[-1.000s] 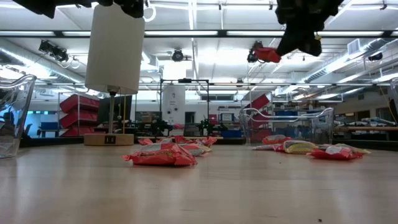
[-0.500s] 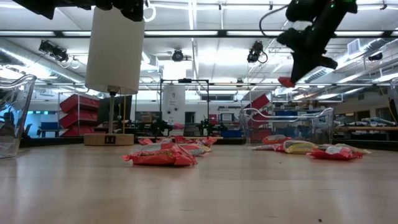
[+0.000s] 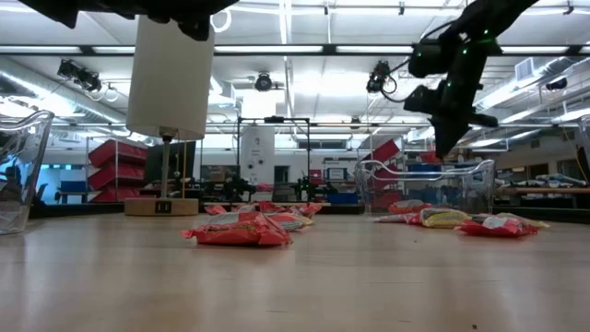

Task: Sort candy
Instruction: Put the large orange chocolate bar into the top right transparent bin, then put the small orange chocolate bar into the top right transparent bin

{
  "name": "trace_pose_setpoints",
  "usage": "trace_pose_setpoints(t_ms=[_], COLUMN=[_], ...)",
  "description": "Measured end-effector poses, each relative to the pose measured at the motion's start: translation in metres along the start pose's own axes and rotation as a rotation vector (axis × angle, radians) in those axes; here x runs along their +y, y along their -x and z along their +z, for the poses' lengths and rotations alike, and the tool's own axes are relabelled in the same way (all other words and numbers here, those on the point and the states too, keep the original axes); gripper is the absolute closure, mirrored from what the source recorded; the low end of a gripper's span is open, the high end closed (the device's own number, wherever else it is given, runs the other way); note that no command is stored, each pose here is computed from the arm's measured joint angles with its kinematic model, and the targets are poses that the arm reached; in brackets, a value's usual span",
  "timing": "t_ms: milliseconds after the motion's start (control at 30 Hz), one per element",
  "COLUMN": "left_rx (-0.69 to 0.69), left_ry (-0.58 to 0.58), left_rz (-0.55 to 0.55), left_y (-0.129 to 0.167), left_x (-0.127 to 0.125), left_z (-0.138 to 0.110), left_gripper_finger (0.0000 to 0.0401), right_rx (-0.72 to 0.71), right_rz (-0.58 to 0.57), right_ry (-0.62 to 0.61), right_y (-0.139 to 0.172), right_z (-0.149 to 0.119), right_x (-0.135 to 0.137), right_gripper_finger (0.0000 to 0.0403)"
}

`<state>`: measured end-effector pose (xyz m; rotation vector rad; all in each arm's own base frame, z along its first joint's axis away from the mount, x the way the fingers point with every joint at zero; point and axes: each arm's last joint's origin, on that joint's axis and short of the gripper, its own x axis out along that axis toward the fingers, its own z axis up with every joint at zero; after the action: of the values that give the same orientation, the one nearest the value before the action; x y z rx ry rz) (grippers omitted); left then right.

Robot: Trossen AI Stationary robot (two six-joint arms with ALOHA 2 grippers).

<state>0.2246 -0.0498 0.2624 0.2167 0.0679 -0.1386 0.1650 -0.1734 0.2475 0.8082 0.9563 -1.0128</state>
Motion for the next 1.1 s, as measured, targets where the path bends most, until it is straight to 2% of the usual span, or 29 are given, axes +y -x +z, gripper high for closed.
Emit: trace_pose_setpoints(t_ms=[433,767,967,1100], left_rx=[0.007,0.011,0.017,0.041], left_ry=[-0.001,-0.001,-0.002,0.001], left_rz=[0.005,0.004,0.003,-0.002], left_y=[0.0,0.0,0.0,0.0], left_x=[0.0,0.0,0.0,-0.001], left_z=[-0.001,-0.001,-0.002,-0.004], left_gripper_finger=[0.03,0.03,0.03,0.03], right_rx=[0.09,0.084,0.082,0.022], right_rz=[-0.057,-0.055,-0.052,-0.019], right_ry=[0.003,0.003,0.016,0.052], right_y=[-0.027,-0.027,-0.026,-0.013], right_z=[0.008,0.008,0.008,0.007], right_x=[-0.009,-0.009,-0.008,-0.004], right_gripper_finger=[0.0399,0.0368,0.0365,0.0365])
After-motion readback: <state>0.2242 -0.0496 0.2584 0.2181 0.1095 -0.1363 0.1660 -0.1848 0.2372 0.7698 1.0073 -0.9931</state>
